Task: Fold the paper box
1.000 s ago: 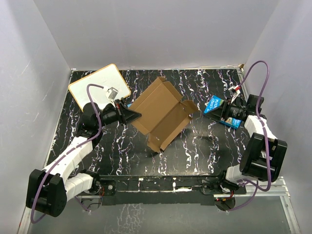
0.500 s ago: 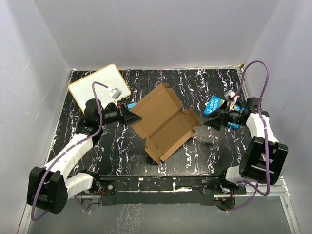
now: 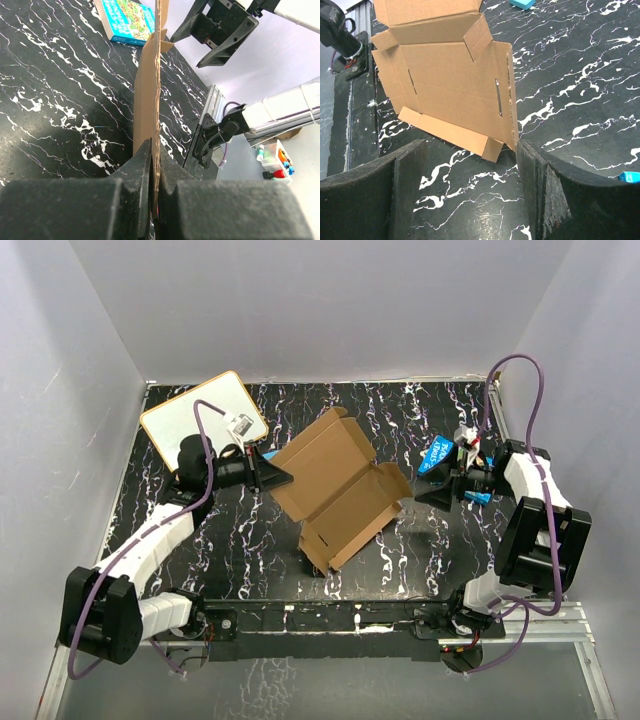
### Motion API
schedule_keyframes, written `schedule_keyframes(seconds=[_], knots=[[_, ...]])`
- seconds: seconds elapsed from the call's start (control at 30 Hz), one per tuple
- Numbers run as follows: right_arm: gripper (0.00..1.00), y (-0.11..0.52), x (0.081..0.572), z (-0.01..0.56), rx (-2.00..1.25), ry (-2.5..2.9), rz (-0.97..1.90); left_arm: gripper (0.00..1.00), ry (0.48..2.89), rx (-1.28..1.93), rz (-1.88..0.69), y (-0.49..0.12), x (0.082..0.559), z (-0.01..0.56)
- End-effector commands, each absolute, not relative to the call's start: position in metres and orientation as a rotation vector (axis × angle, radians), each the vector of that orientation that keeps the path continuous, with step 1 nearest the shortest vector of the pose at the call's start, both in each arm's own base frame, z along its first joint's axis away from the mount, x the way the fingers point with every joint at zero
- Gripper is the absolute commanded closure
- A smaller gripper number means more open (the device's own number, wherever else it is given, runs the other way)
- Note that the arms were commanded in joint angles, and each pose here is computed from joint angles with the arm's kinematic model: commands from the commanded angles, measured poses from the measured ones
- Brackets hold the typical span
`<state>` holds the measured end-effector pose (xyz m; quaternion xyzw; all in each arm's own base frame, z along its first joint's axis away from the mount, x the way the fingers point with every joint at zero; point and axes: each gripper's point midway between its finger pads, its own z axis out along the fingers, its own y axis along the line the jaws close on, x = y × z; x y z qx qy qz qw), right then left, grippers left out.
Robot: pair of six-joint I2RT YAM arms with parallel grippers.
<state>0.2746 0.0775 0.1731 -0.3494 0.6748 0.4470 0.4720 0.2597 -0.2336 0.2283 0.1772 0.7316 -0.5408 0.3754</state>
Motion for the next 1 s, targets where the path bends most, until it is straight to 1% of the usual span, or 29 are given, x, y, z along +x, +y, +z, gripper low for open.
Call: schedule_keyframes(seconds=[0.0, 0.07, 0.17, 0.33, 0.43, 0.6, 0.67, 0.7, 0.8, 0.9, 0.97], knots=[[0.24, 0.08, 0.286, 0.192, -0.971, 1.559, 1.0, 1.0, 1.866, 0.453, -1.408, -0.235, 0.265, 0.247], [0.25, 0.084, 0.284, 0.191, -0.995, 1.571, 1.0, 1.0, 1.891, 0.426, -1.415, -0.236, 0.268, 0.246], [0.32, 0.097, 0.28, 0.187, -1.032, 1.602, 1.022, 1.0, 1.917, 0.378, -1.431, -0.237, 0.273, 0.245], [0.51, 0.133, 0.278, 0.181, -1.087, 1.668, 1.026, 1.0, 1.917, 0.256, -1.477, -0.239, 0.28, 0.257], [0.55, 0.152, 0.281, 0.191, -1.029, 1.683, 1.041, 1.0, 1.888, 0.177, -1.488, -0.238, 0.285, 0.268], [0.55, 0.163, 0.294, 0.221, -0.782, 1.751, 1.245, 1.0, 1.794, 0.065, -1.484, -0.238, 0.291, 0.289], [0.54, 0.167, 0.298, 0.236, -0.631, 1.815, 1.362, 1.0, 1.765, 0.028, -1.482, -0.239, 0.292, 0.295], [0.52, 0.168, 0.301, 0.242, -0.569, 1.834, 1.399, 1.0, 1.754, 0.015, -1.478, -0.241, 0.292, 0.297], [0.42, 0.178, 0.309, 0.26, -0.378, 1.889, 1.459, 1.0, 1.734, -0.026, -1.445, -0.245, 0.296, 0.299], [0.37, 0.186, 0.314, 0.275, -0.243, 1.906, 1.516, 1.0, 1.71, -0.053, -1.43, -0.249, 0.298, 0.301], [0.36, 0.19, 0.314, 0.282, -0.216, 1.888, 1.563, 1.0, 1.695, -0.064, -1.427, -0.253, 0.299, 0.303]])
